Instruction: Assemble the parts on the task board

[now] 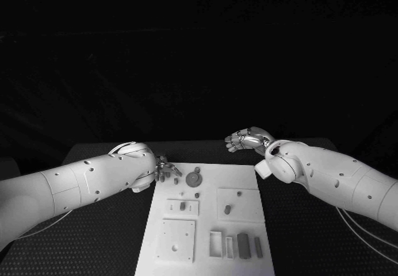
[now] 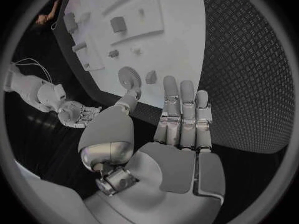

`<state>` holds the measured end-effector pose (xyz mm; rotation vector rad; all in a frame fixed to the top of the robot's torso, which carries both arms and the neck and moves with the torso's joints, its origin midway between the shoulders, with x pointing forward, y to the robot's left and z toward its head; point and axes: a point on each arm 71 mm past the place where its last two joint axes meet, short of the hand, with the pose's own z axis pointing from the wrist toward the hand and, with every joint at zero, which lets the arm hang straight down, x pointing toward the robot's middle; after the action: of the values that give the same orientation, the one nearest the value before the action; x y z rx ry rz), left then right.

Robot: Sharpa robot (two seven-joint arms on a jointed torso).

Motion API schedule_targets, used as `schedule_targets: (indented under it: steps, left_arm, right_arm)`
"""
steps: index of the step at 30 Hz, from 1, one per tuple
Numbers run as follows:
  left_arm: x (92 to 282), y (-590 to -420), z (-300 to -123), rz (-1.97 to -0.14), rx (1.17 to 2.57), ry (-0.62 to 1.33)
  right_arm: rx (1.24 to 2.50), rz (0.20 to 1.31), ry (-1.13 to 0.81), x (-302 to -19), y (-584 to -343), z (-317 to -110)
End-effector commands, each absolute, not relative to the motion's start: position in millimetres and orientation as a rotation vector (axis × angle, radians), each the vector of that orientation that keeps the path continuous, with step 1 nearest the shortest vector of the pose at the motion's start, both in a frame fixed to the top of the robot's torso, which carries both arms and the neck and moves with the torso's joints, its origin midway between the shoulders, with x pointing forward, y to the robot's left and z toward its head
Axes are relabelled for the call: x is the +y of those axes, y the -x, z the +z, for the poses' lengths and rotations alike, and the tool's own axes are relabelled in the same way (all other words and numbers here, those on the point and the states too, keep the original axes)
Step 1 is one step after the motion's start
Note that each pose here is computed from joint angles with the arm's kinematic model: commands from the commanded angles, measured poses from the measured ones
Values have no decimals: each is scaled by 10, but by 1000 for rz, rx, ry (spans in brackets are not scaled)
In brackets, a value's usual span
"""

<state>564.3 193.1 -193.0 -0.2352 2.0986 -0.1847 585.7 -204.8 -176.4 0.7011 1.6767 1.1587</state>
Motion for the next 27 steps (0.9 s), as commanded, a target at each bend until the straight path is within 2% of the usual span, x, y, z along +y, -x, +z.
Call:
schedule_targets:
  steps: [1,27]
  left_arm:
    - [1889,-5633,-1951,-202,2128,197]
    - [1833,-5605,-2029,-259,2162,223]
  right_arm:
    - [1679,1172,-683,-2027,-5852,-1761]
    - [1685,1177,-681,-1999,-5850,-1774]
